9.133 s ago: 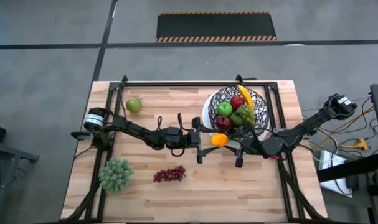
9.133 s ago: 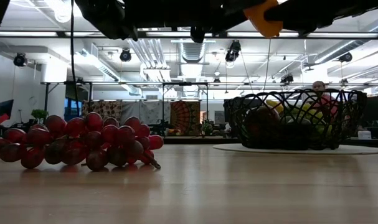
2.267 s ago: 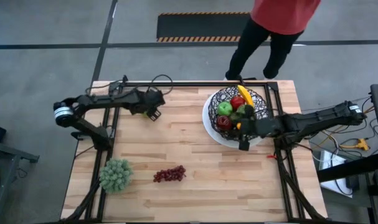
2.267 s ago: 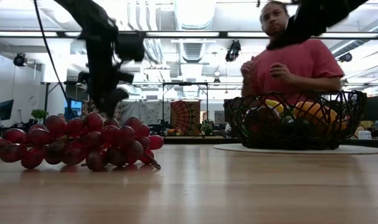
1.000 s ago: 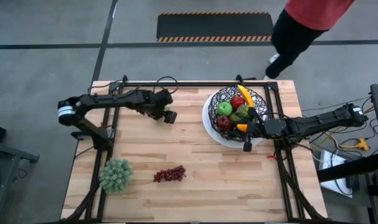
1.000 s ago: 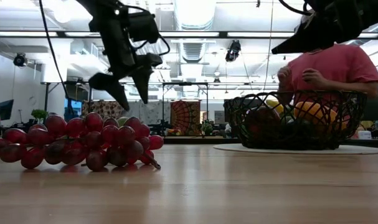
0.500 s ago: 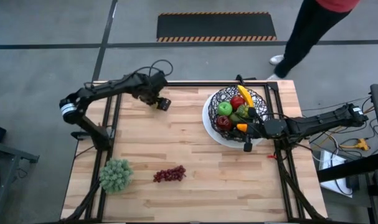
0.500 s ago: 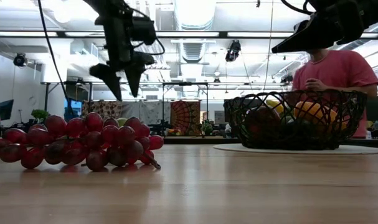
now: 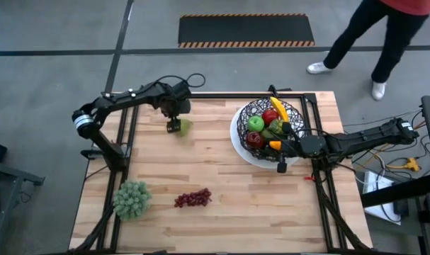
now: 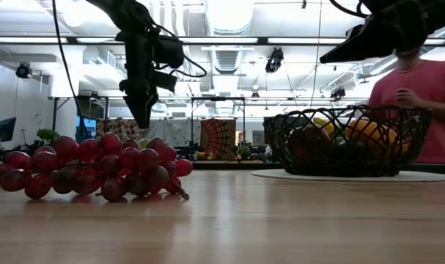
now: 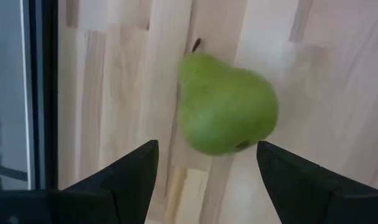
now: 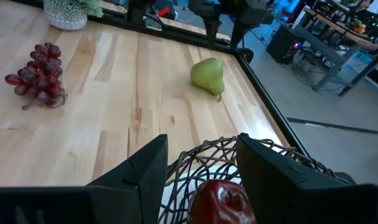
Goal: Build produce basket
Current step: Put the green pear into the wire basket
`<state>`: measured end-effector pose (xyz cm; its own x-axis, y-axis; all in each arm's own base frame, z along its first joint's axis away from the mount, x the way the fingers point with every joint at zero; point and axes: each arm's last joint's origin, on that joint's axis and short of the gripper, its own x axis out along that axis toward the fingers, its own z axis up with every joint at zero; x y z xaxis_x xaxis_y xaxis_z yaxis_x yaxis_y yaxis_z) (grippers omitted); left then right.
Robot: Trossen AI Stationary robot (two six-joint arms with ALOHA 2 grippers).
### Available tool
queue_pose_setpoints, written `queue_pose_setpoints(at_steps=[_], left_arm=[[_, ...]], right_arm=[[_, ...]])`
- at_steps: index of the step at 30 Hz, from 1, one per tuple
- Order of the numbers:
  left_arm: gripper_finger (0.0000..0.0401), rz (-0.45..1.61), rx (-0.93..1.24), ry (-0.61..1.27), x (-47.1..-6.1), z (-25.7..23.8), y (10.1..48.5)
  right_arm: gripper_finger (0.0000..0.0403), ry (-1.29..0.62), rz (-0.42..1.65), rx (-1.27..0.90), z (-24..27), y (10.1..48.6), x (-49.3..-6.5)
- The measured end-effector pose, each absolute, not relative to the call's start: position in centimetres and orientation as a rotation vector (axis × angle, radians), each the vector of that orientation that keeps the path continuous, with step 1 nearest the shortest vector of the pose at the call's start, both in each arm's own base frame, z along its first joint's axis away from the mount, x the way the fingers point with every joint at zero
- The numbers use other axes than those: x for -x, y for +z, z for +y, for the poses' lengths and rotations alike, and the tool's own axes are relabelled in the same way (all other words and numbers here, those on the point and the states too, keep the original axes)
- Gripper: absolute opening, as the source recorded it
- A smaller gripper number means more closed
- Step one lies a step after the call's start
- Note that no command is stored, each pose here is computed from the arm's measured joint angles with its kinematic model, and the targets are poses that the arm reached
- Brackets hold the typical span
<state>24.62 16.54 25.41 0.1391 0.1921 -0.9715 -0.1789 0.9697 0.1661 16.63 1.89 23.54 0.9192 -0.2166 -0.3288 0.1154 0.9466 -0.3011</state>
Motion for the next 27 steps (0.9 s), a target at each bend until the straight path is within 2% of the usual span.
queue_pose_setpoints(at_steps=[8,18,22,27], left_arm=[[0.0254,1.367,0.215,0.498,-24.5,16.5,25.5],[0.0256,1.332,0.334,0.593,-24.5,16.5,25.7],[0.0282,1.355,0.329,0.578,-24.6,16.1,25.4],[0.0342,1.372,0.238,0.500,-25.1,15.4,25.5]], right_arm=[[0.0178,-0.181,0.368,0.288,1.8,23.5,-16.6],[0.0178,-0.181,0.369,0.294,1.8,23.5,-16.6],[0.0178,-0.181,0.369,0.294,1.8,23.5,-16.6],[0.0178,-0.181,0.369,0.294,1.8,23.5,-16.6]])
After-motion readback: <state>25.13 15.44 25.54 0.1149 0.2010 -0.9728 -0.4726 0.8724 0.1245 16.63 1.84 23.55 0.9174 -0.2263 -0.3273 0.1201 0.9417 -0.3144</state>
